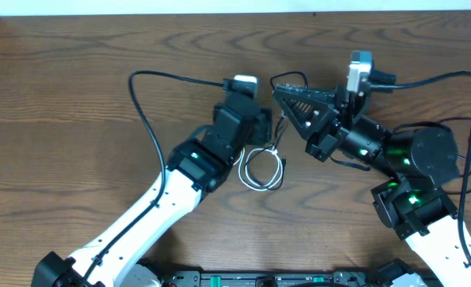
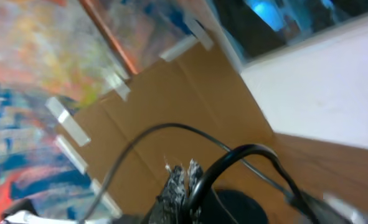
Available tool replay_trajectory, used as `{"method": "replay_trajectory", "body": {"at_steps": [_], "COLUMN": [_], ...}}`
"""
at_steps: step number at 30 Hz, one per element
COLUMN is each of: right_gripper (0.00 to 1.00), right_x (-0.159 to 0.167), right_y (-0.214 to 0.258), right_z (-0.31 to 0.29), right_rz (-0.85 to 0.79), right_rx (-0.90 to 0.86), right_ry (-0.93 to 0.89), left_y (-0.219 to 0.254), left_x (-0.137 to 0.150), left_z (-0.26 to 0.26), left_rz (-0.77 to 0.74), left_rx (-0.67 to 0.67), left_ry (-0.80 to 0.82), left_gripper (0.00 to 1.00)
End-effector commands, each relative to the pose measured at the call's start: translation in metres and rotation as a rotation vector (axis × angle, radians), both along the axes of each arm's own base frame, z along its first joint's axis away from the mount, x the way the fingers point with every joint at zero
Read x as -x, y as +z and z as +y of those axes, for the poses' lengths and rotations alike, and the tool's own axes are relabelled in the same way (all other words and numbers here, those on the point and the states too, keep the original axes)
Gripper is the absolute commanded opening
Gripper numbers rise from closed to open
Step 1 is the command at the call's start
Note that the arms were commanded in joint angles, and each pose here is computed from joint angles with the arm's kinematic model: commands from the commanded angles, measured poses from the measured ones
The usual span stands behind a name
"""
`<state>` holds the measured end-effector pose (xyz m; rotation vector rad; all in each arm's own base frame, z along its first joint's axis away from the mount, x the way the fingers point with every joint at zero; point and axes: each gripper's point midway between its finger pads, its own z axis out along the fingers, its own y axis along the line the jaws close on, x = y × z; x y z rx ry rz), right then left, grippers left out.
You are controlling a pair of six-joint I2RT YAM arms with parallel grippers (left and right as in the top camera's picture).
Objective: Untangle cables
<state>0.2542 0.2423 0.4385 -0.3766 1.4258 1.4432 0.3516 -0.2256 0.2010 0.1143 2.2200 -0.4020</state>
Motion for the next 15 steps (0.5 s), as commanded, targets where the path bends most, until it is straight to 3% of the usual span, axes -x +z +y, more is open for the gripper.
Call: {"method": "replay_trajectory", "body": {"at_steps": [1,7,12,15], "right_gripper": [0.01,0.01,0.01,0.01], "right_x": [-0.002,-0.025,-0.056,-0.054], "right_y": [-0.002,-0.047,-0.128,-0.161], "right_z": [0.001,-0.004,-0.042,-0.051], "right_rz": [-0.028,0.08,0.274,0.373], "right_rx": [0.034,0.177,0.447,0.545], "right_ry": [-0.027,-0.141,-0.42,-0.445], "left_y": [0.009,0.003,-0.01,-0.008], "left_x": [-0.006,0.003,0.028,0.047], "left_z": [0.013,0.005,-0.01,-0.03], "left_rz": [0.002,0.089,0.214,0.27], "left_rx": [0.064,0.141,0.183,0.245], "left_ry": [0.067,-0.032,-0.149,-0.287], "left_gripper": [0.7,0.7,0.71,0.71]}}
